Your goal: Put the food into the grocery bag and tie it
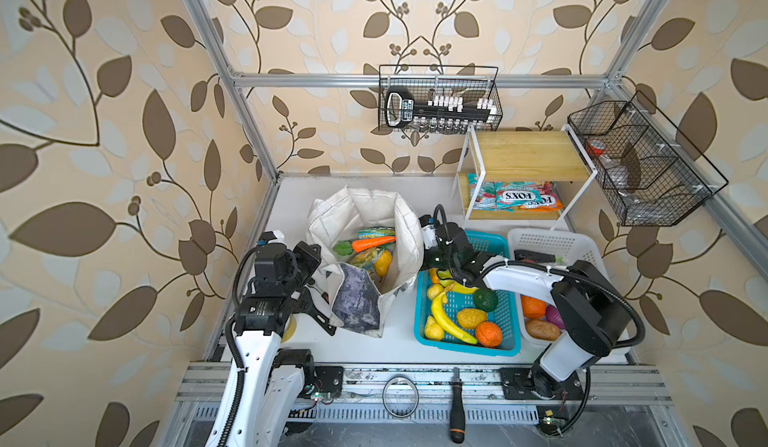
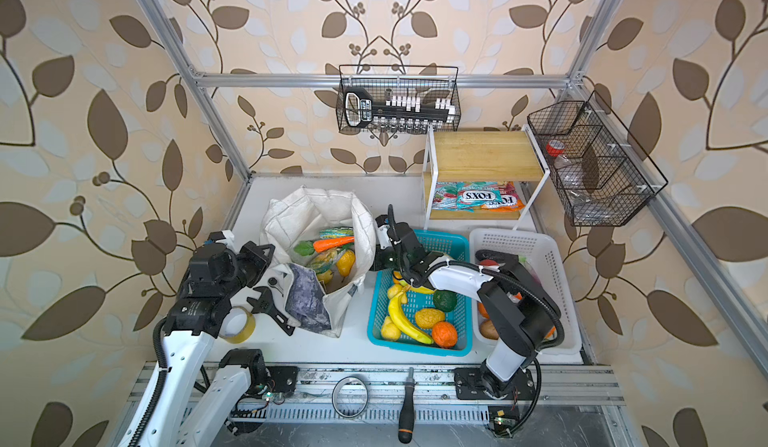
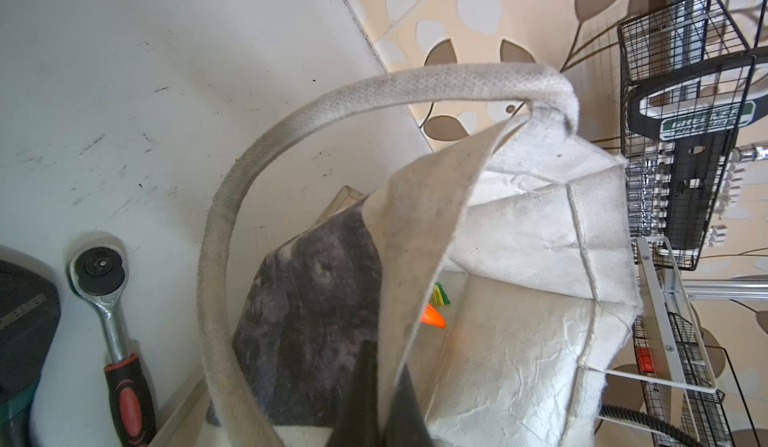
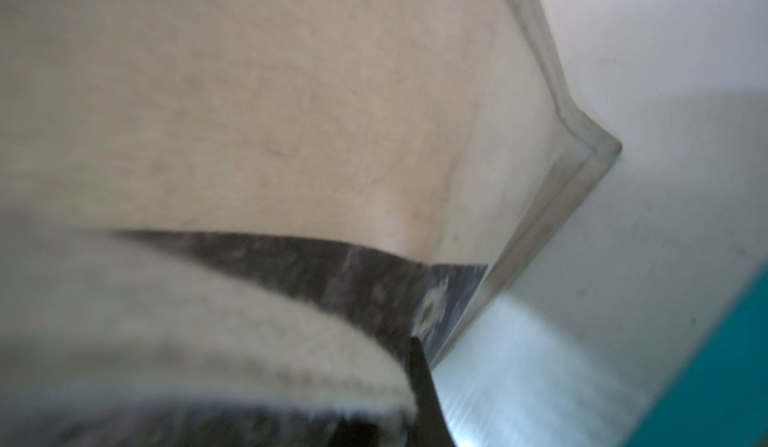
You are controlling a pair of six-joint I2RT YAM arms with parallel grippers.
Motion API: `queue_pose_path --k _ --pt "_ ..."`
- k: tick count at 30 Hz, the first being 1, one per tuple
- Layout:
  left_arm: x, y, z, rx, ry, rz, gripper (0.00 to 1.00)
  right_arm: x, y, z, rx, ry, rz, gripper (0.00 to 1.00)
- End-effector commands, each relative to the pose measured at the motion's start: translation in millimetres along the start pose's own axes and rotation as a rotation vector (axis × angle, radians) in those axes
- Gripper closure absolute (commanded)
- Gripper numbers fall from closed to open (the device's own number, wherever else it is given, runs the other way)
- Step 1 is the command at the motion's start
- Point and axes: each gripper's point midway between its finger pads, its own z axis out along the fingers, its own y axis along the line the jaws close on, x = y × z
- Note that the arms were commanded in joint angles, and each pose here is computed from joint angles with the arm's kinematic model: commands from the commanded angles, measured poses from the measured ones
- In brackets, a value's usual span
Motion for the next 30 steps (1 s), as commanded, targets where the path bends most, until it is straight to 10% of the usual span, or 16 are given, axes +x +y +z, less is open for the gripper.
queue_pose_path --k 1,23,30 --pt "2 -12 -4 0.043 0.012 0.054 1.00 -26 20 -34 0.000 -0.064 -0.052 1.00" --pt "43 -66 -6 0.301 0.281 -0.078 0.99 -144 22 -155 0.049 -0.122 -0.060 1.00" --pt "30 -40 -20 0.145 0.164 0.093 0.44 -140 25 -145 0.062 -0.063 -0.057 1.00"
